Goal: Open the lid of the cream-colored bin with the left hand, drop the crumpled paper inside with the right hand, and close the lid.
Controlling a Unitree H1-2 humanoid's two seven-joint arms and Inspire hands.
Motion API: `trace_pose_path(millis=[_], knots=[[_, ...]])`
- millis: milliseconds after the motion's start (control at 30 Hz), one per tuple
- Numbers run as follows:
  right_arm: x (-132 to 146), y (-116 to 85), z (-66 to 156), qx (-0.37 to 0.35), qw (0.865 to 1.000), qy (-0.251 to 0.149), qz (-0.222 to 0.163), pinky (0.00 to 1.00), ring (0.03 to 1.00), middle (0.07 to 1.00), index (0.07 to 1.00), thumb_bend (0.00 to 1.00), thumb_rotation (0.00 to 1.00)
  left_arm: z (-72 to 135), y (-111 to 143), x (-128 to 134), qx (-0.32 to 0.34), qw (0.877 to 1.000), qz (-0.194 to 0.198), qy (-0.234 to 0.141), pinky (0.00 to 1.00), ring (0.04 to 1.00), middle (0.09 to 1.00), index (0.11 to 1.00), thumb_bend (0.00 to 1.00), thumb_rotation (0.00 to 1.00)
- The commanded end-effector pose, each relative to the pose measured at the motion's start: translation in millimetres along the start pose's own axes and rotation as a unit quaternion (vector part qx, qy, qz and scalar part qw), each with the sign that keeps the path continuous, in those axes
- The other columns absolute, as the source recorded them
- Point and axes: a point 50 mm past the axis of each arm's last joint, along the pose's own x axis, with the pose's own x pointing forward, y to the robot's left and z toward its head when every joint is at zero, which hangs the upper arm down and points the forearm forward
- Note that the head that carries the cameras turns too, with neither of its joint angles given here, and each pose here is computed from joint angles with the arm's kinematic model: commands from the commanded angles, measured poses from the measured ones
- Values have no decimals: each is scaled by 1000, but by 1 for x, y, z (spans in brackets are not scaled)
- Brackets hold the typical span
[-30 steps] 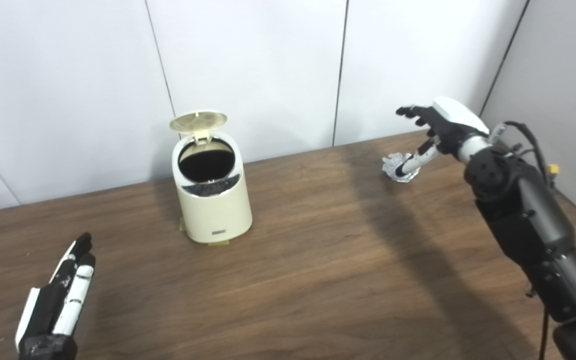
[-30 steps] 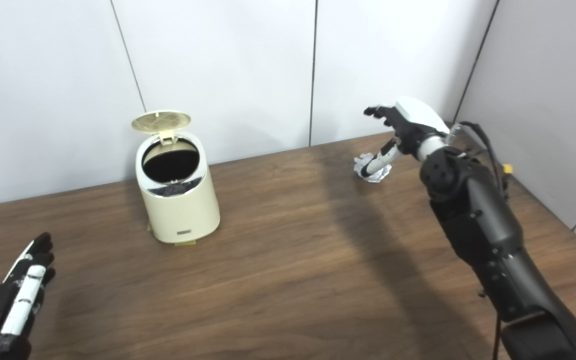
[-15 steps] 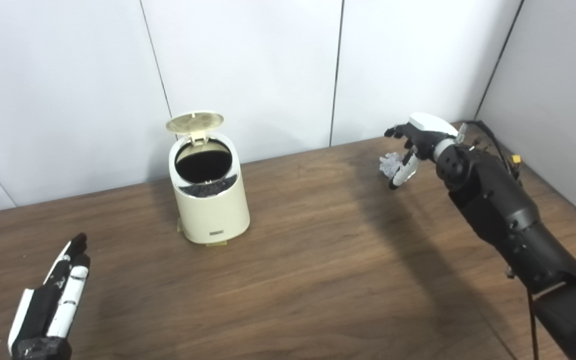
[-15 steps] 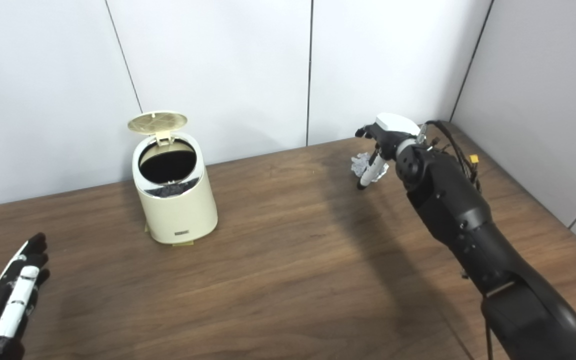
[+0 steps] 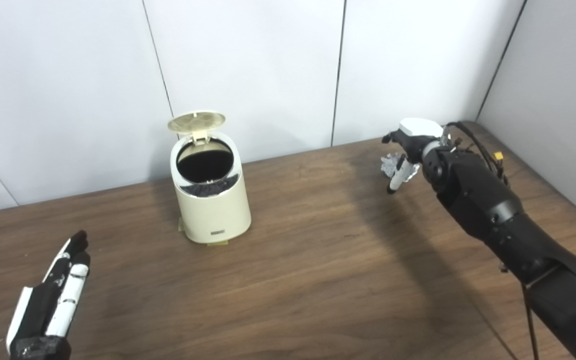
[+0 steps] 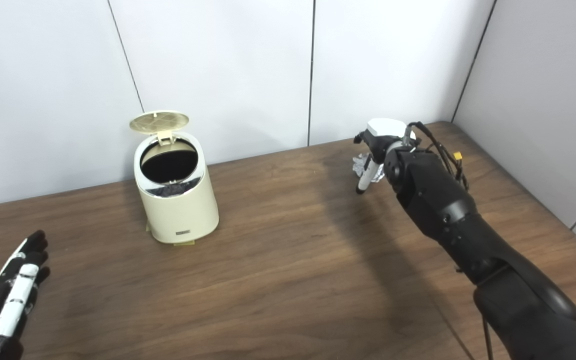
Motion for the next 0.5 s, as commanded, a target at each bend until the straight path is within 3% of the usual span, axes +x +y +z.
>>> trace_pose_path(millis=[0,167,367,467], knots=[[4,-40,-3,-10,999,9,-51,761,848,893,838,892,140,15,3,2,13,1000,1,-27,997,999,983,1000,314,728],[8,-36,-7,-35,998,20,-47,714,815,863,837,912,179,17,3,2,8,1000,-1,-28,1000,1000,987,1000,316,729],[10,-32,-16,-32,998,23,-47,776,864,887,820,915,153,18,3,1,5,1000,-5,-29,1000,1000,993,1000,296,704],[11,-31,-20,-29,998,27,-44,671,829,884,805,932,155,18,4,0,6,1000,-3,-27,1000,1000,993,1000,304,697]])
